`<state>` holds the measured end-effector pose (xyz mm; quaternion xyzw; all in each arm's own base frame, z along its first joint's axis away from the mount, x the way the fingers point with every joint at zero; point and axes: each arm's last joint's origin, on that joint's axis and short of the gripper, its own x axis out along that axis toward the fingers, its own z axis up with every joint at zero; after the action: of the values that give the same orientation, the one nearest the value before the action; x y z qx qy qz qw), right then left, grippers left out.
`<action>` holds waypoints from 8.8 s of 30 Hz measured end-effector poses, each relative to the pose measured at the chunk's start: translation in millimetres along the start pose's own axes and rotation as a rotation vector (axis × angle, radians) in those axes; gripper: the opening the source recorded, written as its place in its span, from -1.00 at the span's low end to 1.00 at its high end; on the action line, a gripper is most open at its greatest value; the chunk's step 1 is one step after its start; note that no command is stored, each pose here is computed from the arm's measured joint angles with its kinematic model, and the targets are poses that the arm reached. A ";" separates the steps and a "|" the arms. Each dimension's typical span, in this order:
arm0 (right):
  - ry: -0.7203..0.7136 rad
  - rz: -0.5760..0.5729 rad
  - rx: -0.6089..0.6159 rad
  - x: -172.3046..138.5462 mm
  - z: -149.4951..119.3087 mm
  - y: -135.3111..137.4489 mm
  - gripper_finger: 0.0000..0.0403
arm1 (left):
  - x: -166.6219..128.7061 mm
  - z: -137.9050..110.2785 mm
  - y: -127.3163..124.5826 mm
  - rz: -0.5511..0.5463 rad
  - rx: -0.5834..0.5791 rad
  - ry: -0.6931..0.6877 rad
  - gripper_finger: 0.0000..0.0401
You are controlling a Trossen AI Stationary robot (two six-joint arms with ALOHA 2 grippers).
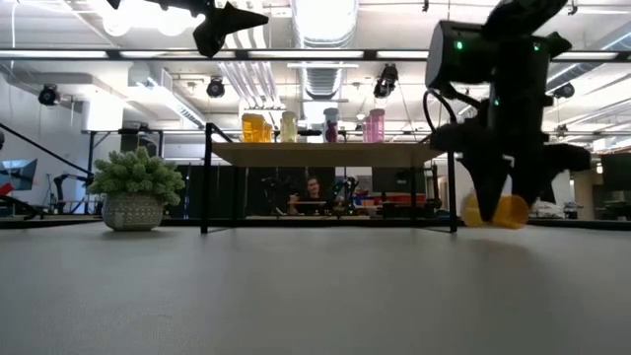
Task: Pick and place medicine bottles onto shelf by color
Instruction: Put the orange pill bottle on the shelf aligned with the other orange pill bottles
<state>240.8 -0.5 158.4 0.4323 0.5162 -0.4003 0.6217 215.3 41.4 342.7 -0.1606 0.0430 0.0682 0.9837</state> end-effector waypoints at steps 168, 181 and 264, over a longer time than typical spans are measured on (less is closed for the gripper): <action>-0.876 0.786 -0.778 -235.3 2.6 129.4 -0.05 | 90.0 17.9 -31.9 -0.494 -0.016 -0.326 0.56; -0.872 0.767 -0.800 -241.2 3.3 131.6 -0.05 | 89.9 16.1 -32.1 -0.515 -0.059 -0.297 0.56; -0.756 0.095 -0.554 -299.0 13.1 -46.5 0.28 | -1.6 -22.9 24.0 0.462 -0.043 -0.091 -0.07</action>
<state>156.9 -11.8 449.2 0.0970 0.3204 -0.3477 0.8758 208.7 56.4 313.8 -0.1643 0.0328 0.2995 0.9393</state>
